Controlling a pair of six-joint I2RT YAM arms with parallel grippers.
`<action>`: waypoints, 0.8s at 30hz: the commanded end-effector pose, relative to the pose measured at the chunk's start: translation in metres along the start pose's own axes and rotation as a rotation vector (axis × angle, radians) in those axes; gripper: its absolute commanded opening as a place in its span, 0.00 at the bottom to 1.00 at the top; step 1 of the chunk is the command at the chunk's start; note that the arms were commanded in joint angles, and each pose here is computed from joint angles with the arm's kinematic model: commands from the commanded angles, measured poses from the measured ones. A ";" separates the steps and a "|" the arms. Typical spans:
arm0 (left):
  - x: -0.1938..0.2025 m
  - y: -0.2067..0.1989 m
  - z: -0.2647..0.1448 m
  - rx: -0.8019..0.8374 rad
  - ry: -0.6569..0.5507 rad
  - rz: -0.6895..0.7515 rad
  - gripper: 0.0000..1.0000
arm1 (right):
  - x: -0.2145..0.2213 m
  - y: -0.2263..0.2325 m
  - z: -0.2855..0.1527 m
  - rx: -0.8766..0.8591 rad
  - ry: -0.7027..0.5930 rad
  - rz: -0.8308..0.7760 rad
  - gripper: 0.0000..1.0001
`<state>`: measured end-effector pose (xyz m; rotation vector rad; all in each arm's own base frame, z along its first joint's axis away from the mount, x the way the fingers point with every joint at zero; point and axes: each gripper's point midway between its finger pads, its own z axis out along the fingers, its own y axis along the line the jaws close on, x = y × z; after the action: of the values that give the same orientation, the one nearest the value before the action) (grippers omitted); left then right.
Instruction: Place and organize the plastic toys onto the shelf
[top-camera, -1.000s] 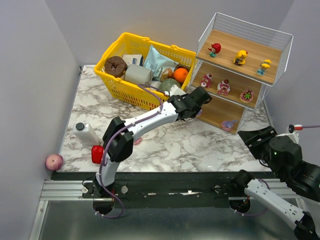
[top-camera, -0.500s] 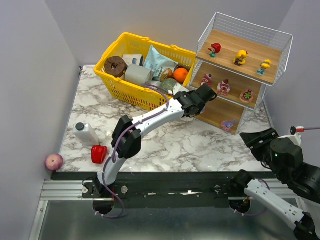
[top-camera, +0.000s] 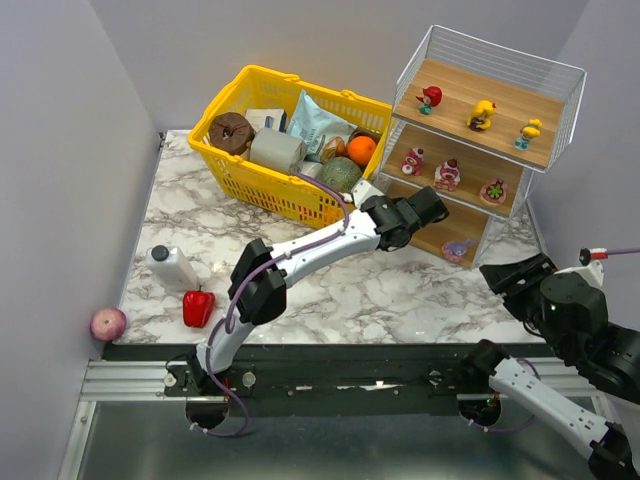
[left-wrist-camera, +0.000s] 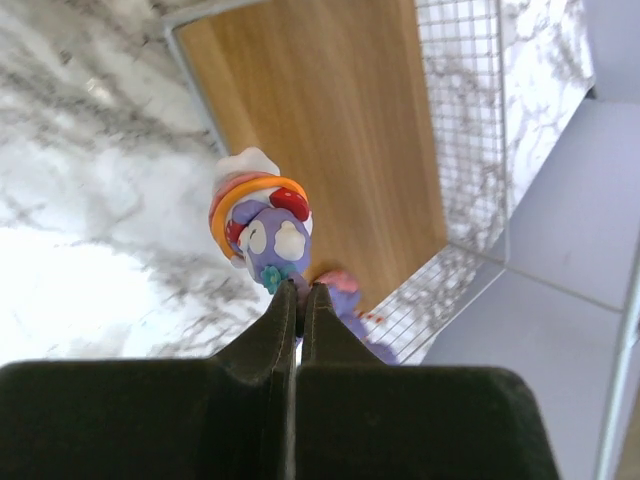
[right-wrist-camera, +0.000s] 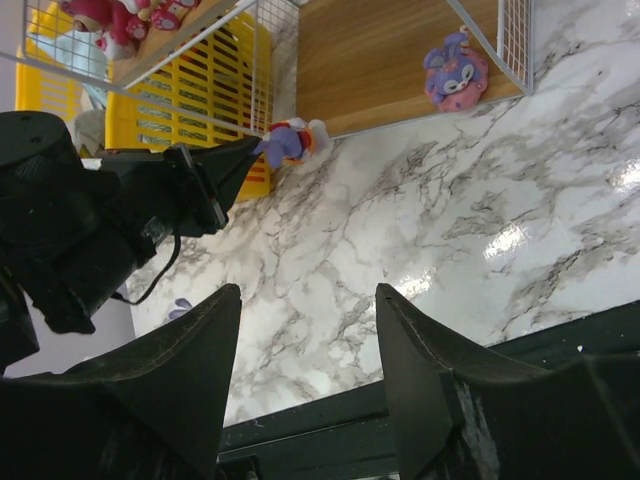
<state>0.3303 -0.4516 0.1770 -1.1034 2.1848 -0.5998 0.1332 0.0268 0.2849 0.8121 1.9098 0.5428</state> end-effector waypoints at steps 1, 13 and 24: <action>-0.008 0.009 -0.052 0.015 -0.044 0.008 0.00 | 0.016 -0.007 0.007 0.053 0.061 -0.070 0.65; -0.001 0.102 -0.060 -0.123 -0.004 -0.042 0.03 | 0.076 -0.022 0.034 0.099 0.230 -0.029 0.71; -0.004 0.132 -0.050 -0.169 -0.007 -0.112 0.24 | 0.099 -0.028 0.046 0.138 0.308 -0.095 0.74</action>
<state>0.2202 -0.3720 0.1188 -1.0531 2.3355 -0.3515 0.1343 0.0743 0.1949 0.7939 2.2395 0.4949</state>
